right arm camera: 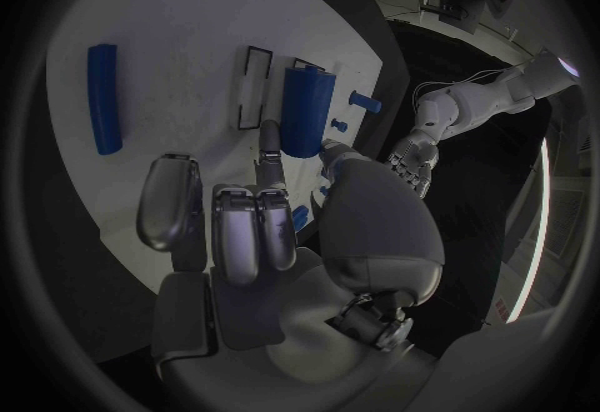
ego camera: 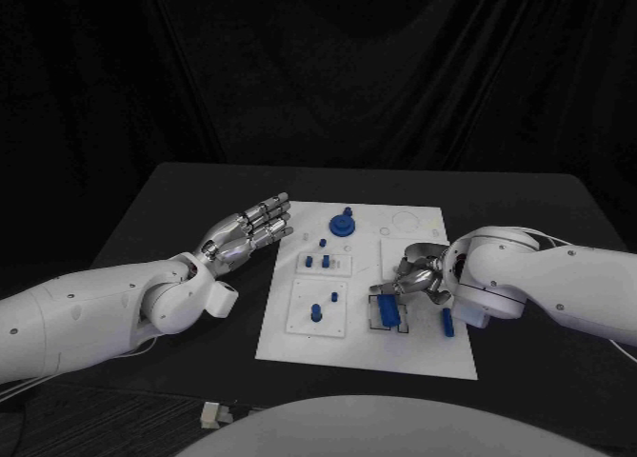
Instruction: Assemble the parts on the task board
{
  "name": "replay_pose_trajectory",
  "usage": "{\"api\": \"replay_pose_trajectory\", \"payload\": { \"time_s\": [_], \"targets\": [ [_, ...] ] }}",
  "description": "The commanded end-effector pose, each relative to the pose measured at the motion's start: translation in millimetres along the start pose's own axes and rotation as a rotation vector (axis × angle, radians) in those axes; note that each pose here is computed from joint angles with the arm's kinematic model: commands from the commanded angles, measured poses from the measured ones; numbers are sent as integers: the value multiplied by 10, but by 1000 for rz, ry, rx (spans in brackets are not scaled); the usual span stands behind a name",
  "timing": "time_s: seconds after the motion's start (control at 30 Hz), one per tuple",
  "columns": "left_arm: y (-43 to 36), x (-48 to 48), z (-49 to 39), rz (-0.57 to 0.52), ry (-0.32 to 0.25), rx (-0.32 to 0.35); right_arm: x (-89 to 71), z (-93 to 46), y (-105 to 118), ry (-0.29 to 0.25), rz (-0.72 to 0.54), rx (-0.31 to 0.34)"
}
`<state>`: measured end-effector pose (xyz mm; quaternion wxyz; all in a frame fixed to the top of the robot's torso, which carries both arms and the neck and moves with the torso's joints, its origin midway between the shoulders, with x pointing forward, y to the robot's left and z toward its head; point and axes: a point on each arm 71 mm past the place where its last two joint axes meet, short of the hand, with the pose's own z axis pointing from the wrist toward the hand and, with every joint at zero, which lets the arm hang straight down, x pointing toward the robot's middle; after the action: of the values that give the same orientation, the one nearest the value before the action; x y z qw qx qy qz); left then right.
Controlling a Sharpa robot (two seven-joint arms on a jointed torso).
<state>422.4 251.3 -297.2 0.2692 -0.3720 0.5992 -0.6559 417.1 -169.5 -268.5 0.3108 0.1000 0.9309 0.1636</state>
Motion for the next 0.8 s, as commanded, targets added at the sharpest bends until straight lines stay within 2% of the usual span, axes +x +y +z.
{"api": "replay_pose_trajectory", "payload": {
  "time_s": [0.03, 0.8],
  "targets": [
    [-3, 16, 4, -13, 8, 10, 25, 5, -6, 14, -24, 13],
    [3, 13, 3, -16, 11, 4, 81, -37, 37, 30, -51, 0]
  ]
}}
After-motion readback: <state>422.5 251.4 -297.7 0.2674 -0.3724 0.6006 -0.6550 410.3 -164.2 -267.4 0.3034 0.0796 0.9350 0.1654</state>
